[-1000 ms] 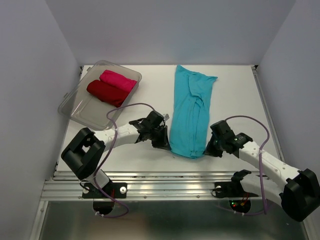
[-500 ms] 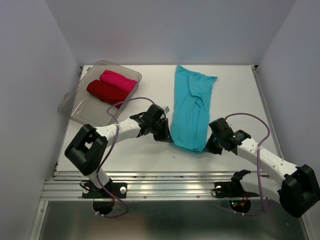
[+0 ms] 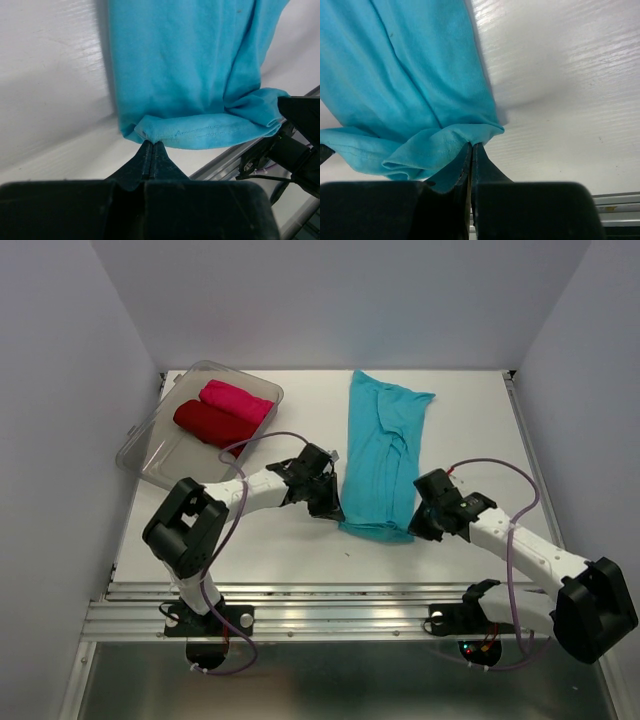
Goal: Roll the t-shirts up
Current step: Roll the T-shirt to the center of the board.
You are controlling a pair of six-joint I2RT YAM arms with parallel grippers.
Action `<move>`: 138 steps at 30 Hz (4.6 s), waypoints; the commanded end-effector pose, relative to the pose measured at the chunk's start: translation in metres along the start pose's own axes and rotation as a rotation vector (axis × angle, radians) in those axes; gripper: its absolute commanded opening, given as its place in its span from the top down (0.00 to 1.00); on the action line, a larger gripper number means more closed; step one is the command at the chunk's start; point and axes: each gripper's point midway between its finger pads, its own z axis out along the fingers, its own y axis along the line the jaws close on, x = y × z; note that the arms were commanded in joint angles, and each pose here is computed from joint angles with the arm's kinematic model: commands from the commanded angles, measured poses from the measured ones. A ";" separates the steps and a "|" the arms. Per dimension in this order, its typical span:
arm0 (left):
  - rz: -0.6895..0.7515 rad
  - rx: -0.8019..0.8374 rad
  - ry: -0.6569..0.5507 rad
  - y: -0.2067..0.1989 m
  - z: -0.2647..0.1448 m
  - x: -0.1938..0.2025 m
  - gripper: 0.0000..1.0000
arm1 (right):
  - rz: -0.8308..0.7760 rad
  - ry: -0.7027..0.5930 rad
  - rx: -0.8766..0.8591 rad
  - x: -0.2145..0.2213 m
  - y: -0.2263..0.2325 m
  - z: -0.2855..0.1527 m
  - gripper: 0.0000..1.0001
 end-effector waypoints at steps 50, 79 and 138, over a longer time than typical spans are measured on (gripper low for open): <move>0.164 -0.053 -0.059 -0.026 0.018 -0.023 0.96 | -0.016 -0.070 -0.077 -0.019 0.034 0.013 0.99; 0.151 -0.136 0.085 0.045 0.007 0.065 0.97 | -0.190 0.136 -0.042 0.053 0.013 0.038 0.99; 0.225 0.107 -0.489 -0.043 0.044 -0.340 0.36 | 0.075 -0.316 0.071 -0.151 0.010 -0.008 0.51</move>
